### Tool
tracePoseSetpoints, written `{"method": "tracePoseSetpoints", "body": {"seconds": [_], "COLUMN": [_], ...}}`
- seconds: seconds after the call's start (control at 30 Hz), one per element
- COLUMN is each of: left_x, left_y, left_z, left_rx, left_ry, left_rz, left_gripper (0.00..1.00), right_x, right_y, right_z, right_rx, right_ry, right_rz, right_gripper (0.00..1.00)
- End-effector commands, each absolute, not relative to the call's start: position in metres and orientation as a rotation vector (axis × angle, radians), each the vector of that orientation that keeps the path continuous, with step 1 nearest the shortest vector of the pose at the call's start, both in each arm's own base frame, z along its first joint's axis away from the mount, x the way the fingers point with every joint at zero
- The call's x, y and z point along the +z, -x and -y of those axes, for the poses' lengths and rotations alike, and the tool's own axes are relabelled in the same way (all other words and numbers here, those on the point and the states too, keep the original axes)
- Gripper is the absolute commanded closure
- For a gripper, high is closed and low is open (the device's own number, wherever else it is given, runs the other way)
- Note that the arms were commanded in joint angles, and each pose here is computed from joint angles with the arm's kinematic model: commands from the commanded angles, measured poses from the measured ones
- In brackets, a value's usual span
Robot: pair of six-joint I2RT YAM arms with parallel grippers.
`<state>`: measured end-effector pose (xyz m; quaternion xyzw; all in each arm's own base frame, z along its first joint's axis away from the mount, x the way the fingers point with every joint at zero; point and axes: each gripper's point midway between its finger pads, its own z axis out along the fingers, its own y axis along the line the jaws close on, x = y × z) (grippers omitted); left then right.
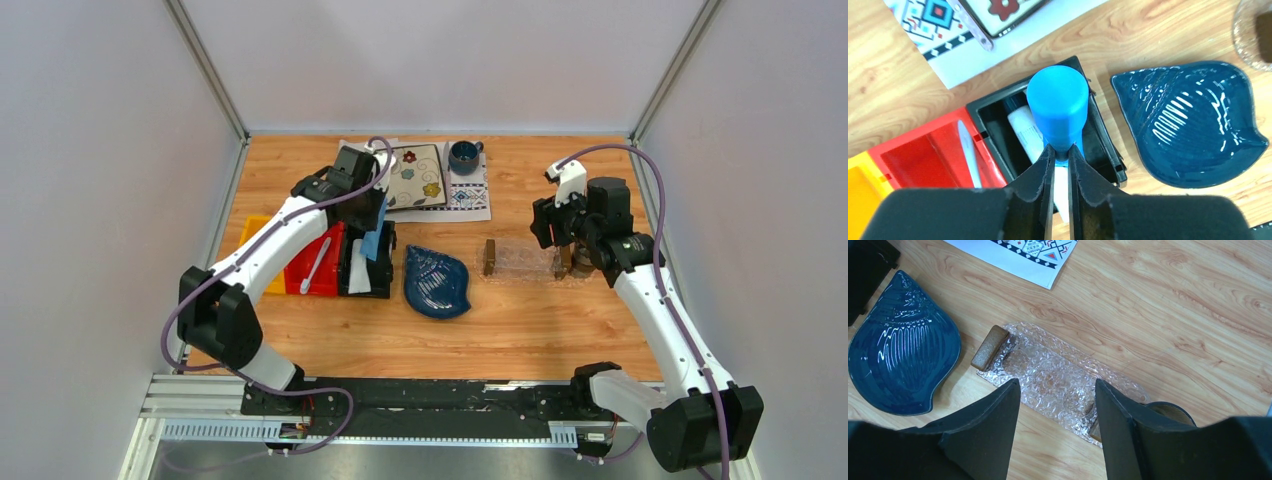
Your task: Prepare toiletry sets of a toothbrush and toothpaste on the tray
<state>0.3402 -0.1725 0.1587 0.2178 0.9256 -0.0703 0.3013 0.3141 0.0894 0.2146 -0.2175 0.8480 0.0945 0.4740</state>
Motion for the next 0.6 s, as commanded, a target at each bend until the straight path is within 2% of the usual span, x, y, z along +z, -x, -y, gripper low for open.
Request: {"method": "tracePoseSetpoints", "body": {"seconds": [0.0,0.23,0.57], "left_x": [0.213,0.236,0.27], "left_y": [-0.351,-0.345,-0.333], "left_z": [0.179,0.179,0.175], "left_rx": [-0.223,-0.269,-0.407], "left_ry": [-0.57,-0.561,-0.463], "left_rz": [-2.242,-2.124,-1.966], "left_gripper": [1.0,1.0,1.0], "right_x": [0.23,0.246,0.284], "right_y": [-0.316,-0.305,-0.292], "right_z": [-0.098,-0.119,-0.198], "right_rx": [0.268,0.413,0.683], "right_ry": [0.556,0.597,0.82], "right_rz": [-2.009,-1.964,-1.83], "right_gripper": [0.39,0.37,0.32]}}
